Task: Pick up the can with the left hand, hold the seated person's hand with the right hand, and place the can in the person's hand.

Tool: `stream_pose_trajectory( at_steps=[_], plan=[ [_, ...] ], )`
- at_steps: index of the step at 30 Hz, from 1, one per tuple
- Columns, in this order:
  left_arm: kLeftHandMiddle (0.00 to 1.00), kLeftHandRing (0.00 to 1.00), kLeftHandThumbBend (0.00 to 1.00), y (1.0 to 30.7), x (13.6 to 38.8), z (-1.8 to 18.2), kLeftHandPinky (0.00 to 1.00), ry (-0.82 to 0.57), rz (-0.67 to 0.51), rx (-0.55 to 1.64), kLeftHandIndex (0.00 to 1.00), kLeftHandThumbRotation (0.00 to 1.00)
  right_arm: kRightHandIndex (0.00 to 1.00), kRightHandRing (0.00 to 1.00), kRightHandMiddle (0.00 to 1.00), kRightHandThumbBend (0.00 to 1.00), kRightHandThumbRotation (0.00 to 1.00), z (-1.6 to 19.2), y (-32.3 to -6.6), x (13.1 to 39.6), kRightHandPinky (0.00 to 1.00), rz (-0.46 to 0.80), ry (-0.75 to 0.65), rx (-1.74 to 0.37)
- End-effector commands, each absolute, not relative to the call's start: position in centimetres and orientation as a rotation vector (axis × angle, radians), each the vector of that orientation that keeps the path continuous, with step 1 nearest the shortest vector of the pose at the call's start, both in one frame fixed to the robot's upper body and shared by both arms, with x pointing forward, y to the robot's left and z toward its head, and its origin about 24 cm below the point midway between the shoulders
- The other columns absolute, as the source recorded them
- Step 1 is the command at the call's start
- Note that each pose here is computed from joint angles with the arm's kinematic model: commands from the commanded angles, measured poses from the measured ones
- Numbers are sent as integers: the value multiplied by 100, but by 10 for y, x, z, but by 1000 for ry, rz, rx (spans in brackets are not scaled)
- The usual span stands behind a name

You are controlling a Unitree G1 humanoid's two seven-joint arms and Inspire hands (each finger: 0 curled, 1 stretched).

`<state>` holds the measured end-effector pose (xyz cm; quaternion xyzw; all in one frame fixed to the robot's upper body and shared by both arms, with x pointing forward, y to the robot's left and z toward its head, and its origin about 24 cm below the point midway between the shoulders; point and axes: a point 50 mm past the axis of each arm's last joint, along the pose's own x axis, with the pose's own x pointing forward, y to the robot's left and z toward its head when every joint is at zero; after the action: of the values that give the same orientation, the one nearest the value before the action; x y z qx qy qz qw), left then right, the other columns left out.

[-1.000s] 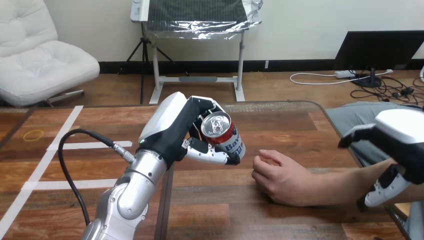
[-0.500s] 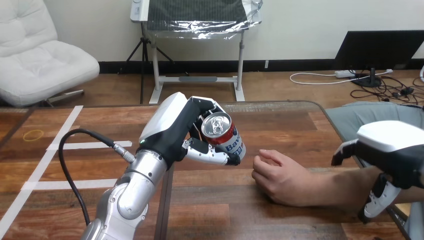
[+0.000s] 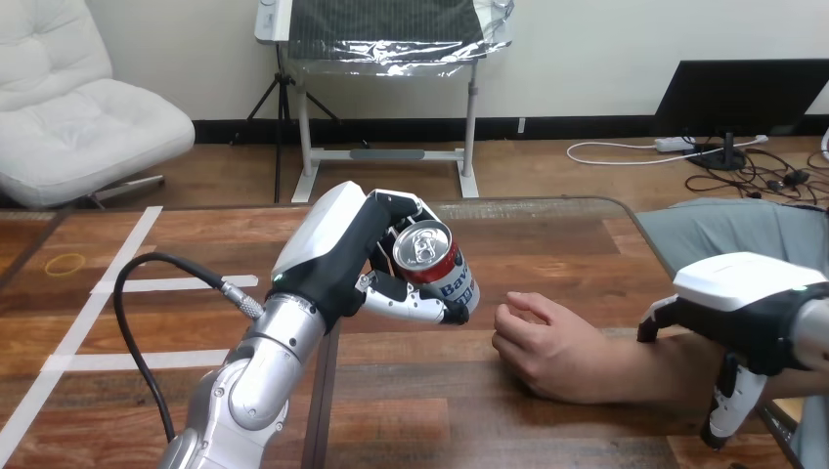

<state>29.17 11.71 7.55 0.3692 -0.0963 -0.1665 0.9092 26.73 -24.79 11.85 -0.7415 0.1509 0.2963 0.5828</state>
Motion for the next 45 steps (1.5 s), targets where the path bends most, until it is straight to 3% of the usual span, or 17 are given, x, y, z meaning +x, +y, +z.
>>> stream_pose_trajectory(
  at_steps=[1,45],
  plan=[
    [44,38,64,114,296,103,33,-315,-311,754,48,0,83,90,89,81,10,135,-240,284,91,653,288,-1785],
    [44,38,63,117,292,103,33,-300,-306,752,49,0,86,90,90,68,17,96,-232,308,88,692,400,-1759]
  ],
)
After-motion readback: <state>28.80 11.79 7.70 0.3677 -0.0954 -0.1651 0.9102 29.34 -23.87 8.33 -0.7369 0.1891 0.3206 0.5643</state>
